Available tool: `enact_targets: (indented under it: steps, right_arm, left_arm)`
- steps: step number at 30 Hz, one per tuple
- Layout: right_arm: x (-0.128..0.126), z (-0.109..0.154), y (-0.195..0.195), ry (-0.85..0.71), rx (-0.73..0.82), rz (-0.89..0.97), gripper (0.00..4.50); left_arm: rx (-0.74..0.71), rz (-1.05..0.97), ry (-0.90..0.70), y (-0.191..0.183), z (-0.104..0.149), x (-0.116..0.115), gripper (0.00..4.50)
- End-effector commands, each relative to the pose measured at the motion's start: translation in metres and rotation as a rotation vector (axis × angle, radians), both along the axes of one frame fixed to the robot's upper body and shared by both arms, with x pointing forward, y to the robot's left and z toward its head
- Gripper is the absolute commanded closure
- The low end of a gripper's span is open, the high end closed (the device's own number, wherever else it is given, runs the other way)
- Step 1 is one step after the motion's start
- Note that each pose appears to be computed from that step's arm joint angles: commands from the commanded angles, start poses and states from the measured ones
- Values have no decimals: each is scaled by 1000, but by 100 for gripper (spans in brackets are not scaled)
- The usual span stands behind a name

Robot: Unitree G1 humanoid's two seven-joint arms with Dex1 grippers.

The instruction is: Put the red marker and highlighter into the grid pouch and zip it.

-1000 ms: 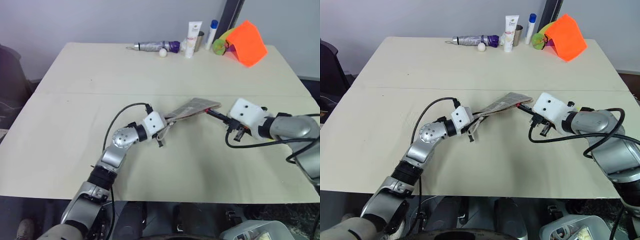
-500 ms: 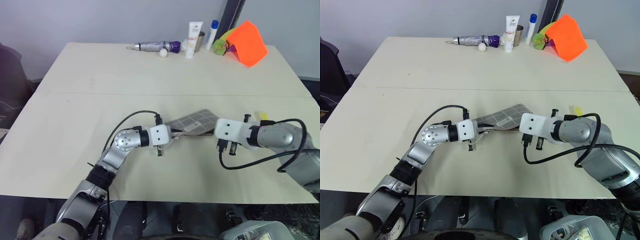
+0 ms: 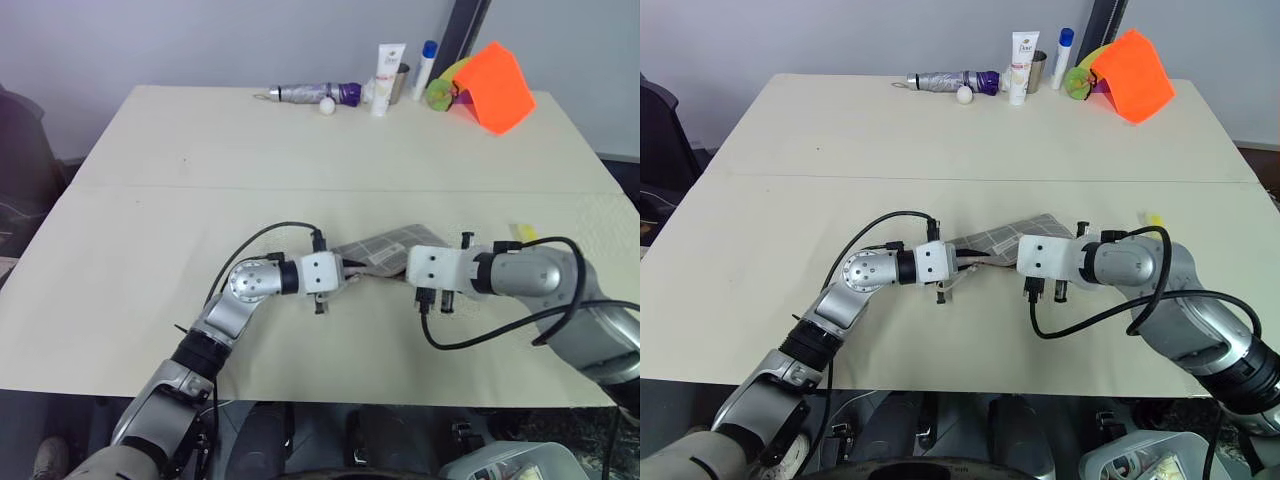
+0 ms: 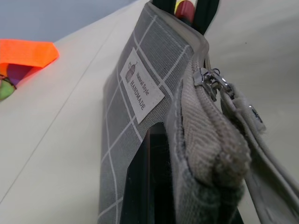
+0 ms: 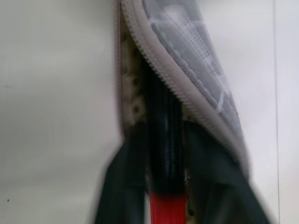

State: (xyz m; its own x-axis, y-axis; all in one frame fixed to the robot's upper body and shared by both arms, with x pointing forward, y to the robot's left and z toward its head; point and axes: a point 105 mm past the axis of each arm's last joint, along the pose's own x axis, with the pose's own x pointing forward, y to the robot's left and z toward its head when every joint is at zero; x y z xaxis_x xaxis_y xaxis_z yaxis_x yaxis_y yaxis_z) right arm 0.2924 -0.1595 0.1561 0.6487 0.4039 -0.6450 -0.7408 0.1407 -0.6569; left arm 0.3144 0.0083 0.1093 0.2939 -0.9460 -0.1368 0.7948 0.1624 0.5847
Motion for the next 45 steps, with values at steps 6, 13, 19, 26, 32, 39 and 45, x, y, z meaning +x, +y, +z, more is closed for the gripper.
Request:
enact_targets:
  steps: [6,13,19,26,32,39,45]
  right_arm:
    - [-2,54,-14,-107,193,-59,10]
    - [2,56,-67,-105,303,-291,10]
    - [-2,54,-59,-69,431,-305,10]
    - [-2,44,-45,0,508,-298,129]
    - [27,33,-107,-128,519,-633,430]
    - [28,-3,-169,-139,613,-965,189]
    - [26,-20,-193,-148,709,-1128,137]
  left_arm:
    - [-131,66,52,3,17,5,450]
    - [-290,174,183,5,26,16,450]
    - [-312,193,197,4,28,18,450]
    - [-303,195,189,3,27,18,450]
    - [-284,208,179,3,23,19,450]
    - [-260,237,160,3,20,23,450]
    - [-259,240,155,4,20,24,450]
